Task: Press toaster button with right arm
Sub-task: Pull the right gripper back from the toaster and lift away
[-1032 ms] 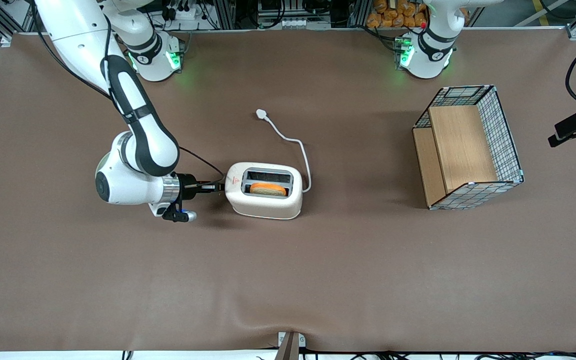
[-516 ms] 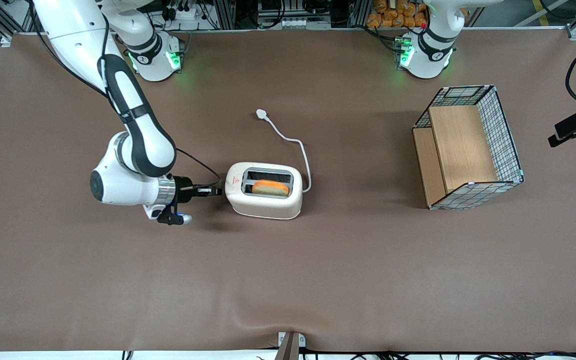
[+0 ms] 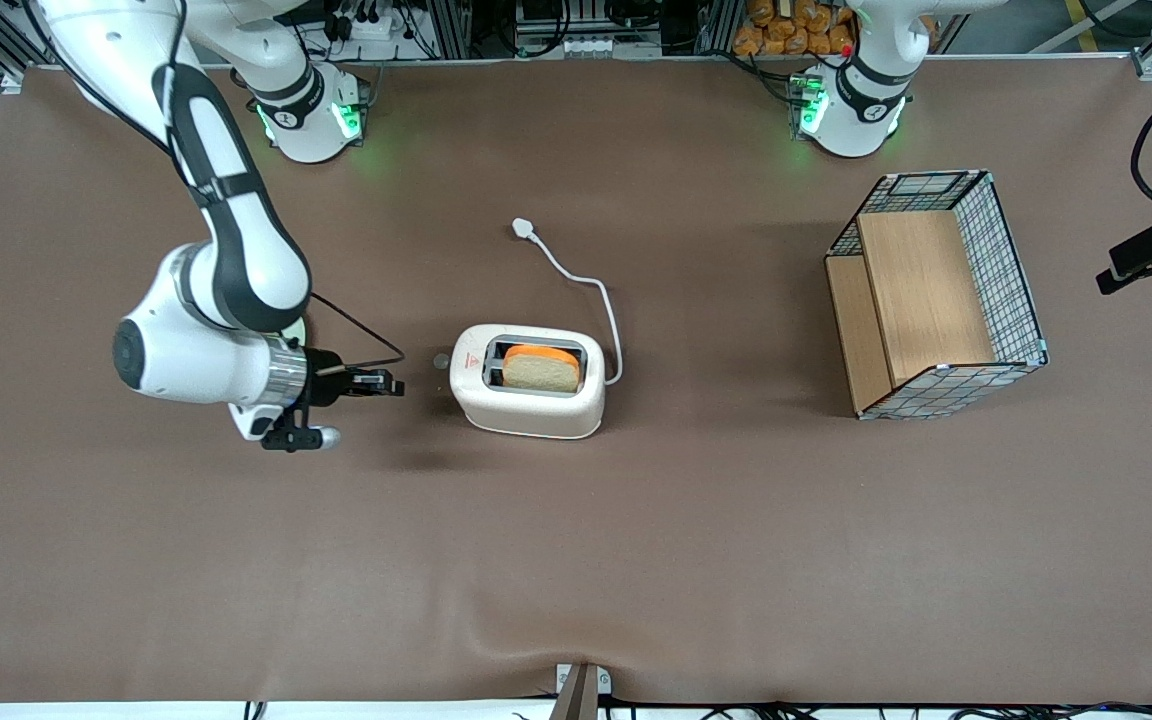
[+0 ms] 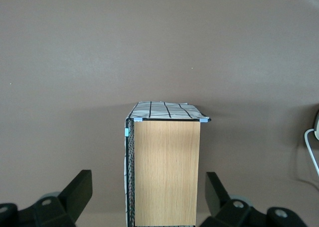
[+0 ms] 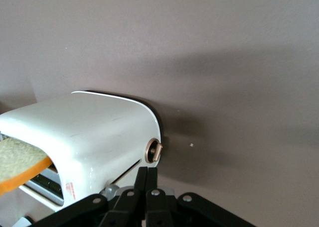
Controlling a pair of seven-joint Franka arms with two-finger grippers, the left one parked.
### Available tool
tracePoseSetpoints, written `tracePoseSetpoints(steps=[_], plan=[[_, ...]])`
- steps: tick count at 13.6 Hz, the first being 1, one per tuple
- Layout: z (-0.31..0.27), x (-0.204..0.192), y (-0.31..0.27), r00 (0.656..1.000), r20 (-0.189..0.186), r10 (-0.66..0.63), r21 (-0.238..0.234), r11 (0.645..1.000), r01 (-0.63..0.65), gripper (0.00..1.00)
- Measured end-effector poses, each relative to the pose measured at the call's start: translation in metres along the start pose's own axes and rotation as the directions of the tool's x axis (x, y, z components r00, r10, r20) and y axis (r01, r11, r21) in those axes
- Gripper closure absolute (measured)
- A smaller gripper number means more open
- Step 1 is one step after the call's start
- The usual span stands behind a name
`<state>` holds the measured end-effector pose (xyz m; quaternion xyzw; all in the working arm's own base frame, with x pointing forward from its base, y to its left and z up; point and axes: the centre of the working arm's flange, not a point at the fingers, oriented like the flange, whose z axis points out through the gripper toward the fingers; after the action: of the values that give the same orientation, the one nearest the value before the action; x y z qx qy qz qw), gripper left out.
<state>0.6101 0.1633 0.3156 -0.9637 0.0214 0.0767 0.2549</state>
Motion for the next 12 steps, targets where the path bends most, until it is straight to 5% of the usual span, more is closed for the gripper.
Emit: tracePoseSetpoints(steps=[3,9,12], plan=[[-0.034,-0.001,0.007,0.999,-0.033,-0.012,-0.030,0.999,0.011,0.59],[-0.103,-0.011,0.026,0.996,-0.061,-0.066,-0.168,0.984,0.055,0.00],[-0.136,-0.018,0.038,0.996,-0.051,-0.075,-0.232,0.971,0.061,0.00]])
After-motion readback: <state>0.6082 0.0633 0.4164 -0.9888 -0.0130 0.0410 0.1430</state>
